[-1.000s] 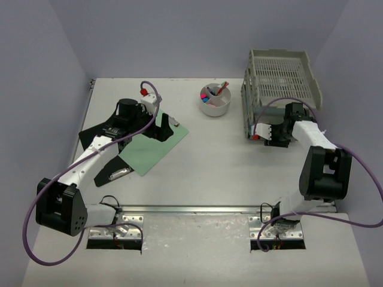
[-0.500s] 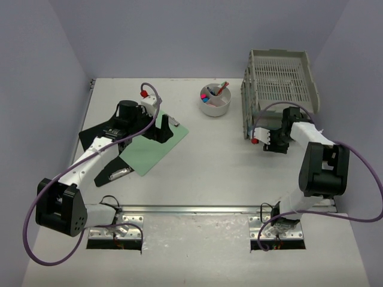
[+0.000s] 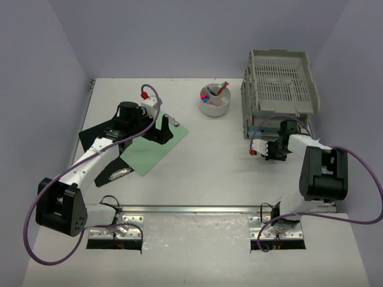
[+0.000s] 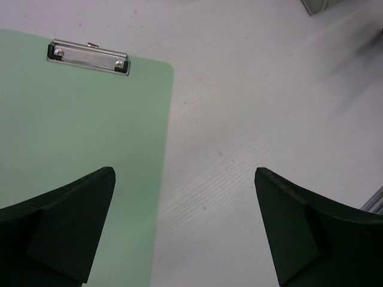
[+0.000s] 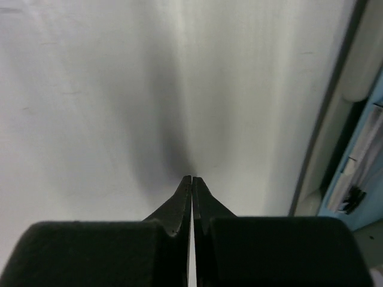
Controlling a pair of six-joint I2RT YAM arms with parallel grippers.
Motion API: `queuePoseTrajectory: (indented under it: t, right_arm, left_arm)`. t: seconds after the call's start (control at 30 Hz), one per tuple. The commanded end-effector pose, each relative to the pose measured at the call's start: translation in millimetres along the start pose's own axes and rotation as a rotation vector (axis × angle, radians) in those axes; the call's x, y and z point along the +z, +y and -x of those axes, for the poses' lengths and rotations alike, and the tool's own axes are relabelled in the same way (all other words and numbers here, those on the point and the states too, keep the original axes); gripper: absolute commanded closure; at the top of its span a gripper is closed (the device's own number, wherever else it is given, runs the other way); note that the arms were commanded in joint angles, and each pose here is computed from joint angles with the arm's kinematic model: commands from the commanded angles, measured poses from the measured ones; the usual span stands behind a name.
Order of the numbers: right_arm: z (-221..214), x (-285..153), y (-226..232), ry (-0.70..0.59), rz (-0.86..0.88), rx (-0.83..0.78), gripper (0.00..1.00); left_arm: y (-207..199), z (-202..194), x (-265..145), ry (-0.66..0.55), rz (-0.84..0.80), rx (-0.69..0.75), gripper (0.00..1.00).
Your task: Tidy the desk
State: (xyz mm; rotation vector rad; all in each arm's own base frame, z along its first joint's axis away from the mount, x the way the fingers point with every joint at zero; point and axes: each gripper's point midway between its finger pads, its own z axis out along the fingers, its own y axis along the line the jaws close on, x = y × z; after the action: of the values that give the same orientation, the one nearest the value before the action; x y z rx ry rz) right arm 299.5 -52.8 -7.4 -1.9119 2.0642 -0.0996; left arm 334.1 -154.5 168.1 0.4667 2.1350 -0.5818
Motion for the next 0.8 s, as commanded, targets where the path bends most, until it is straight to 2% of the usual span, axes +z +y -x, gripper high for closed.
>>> queuePoseTrajectory:
  t: [0.0, 0.1, 0.5, 0.77]
  right_arm:
    - [-6, 7, -50, 0.006, -0.183, 0.021, 1.00]
    - [-10, 14, -81, 0.004, -0.286, 0.045, 1.00]
    - [-12, 29, -117, -0.020, -0.357, 0.071, 0.99]
    - [21, -3, -74, -0.133, -0.327, -0.017, 0.78]
  left_arm:
    - [2, 18, -4, -0.071, 0.006, 0.019, 0.00]
    - [3, 18, -2, -0.071, 0.007, 0.016, 0.00]
    - [14, 13, 1, -0.064, 0.067, -0.010, 0.00]
    - [55, 11, -4, -0.072, 0.302, -0.042, 0.00]
